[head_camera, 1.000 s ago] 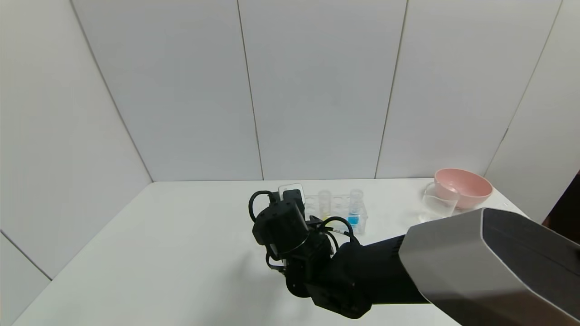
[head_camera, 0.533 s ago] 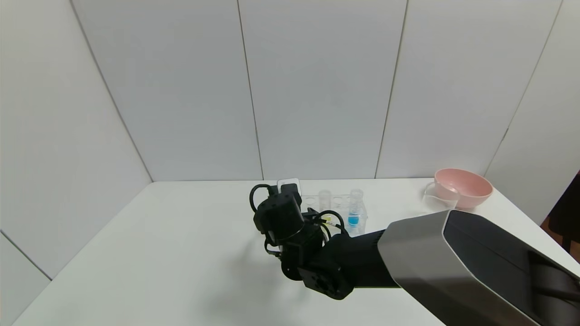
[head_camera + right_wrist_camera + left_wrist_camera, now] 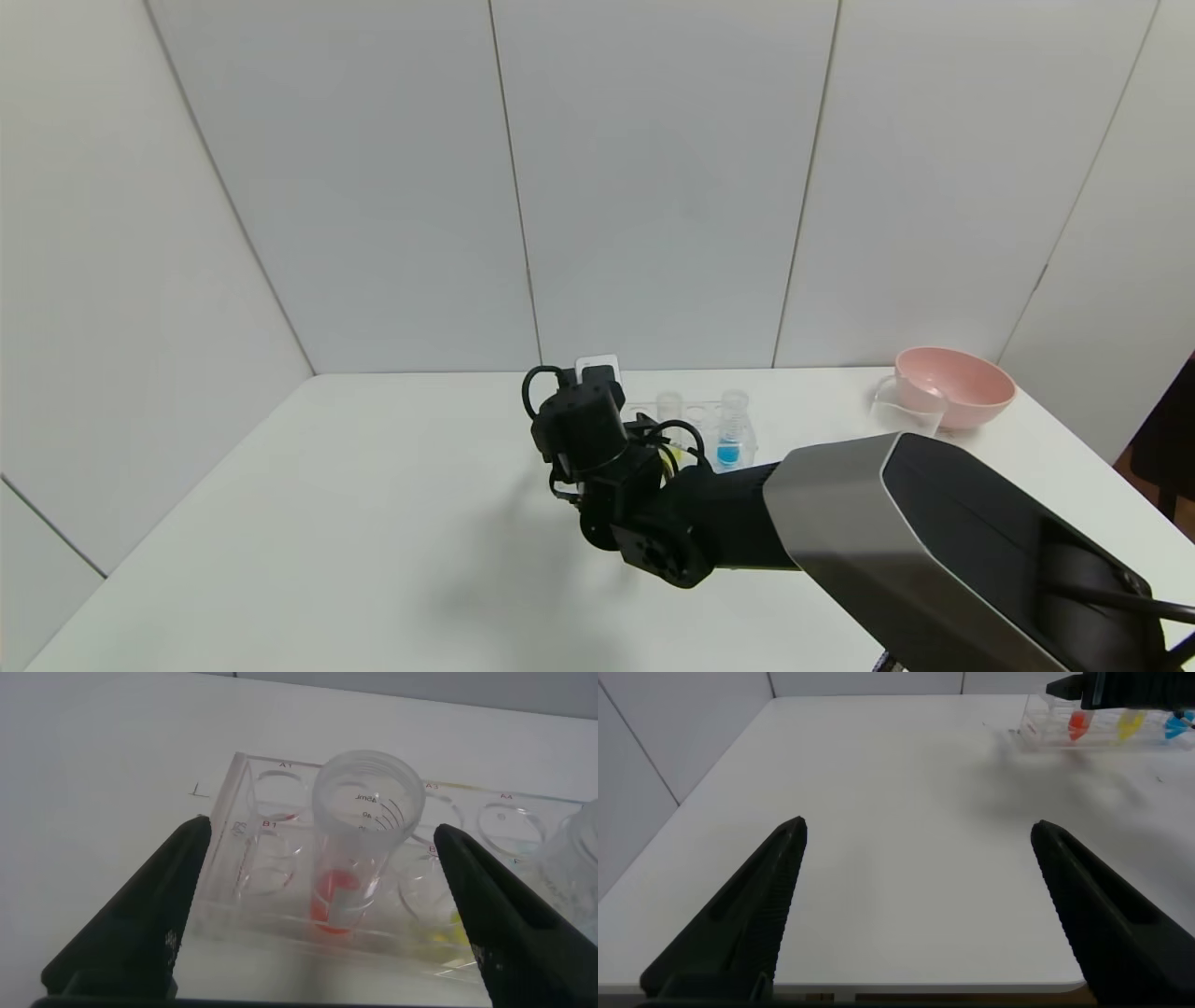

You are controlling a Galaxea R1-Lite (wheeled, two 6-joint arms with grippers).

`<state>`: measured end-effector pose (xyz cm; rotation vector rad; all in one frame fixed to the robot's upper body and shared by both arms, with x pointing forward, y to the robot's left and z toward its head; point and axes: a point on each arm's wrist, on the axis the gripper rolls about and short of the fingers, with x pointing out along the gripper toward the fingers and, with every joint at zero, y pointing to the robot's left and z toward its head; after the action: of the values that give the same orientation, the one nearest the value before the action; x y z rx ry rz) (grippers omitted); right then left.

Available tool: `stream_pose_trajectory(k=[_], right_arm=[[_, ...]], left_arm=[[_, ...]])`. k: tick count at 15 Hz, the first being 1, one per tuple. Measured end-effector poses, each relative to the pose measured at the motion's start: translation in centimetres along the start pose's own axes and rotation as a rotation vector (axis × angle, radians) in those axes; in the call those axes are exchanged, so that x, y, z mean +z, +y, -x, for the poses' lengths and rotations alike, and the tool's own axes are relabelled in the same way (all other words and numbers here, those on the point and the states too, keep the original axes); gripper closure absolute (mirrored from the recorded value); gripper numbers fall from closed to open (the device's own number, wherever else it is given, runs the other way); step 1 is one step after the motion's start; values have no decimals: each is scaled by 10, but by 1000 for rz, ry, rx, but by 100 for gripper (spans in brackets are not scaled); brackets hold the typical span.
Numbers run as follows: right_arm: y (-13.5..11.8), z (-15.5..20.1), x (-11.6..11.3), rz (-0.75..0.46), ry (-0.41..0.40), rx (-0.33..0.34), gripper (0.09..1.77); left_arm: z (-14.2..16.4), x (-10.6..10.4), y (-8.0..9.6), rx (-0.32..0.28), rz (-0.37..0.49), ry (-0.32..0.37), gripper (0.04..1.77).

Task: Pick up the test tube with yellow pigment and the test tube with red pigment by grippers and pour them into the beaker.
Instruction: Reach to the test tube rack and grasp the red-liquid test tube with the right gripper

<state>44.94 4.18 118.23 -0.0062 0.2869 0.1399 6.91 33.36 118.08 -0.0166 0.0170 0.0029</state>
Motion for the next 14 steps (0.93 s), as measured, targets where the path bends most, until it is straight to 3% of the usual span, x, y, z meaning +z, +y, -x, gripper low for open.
stream_pose_trajectory(k=[13, 14], right_arm=[[-1, -5, -1, -8, -5, -7, 15], [-2, -6, -1, -6, -4, -8, 27]], left_arm=[[0, 0, 0, 0, 0, 0, 9], [0, 0, 0, 0, 0, 0, 9]])
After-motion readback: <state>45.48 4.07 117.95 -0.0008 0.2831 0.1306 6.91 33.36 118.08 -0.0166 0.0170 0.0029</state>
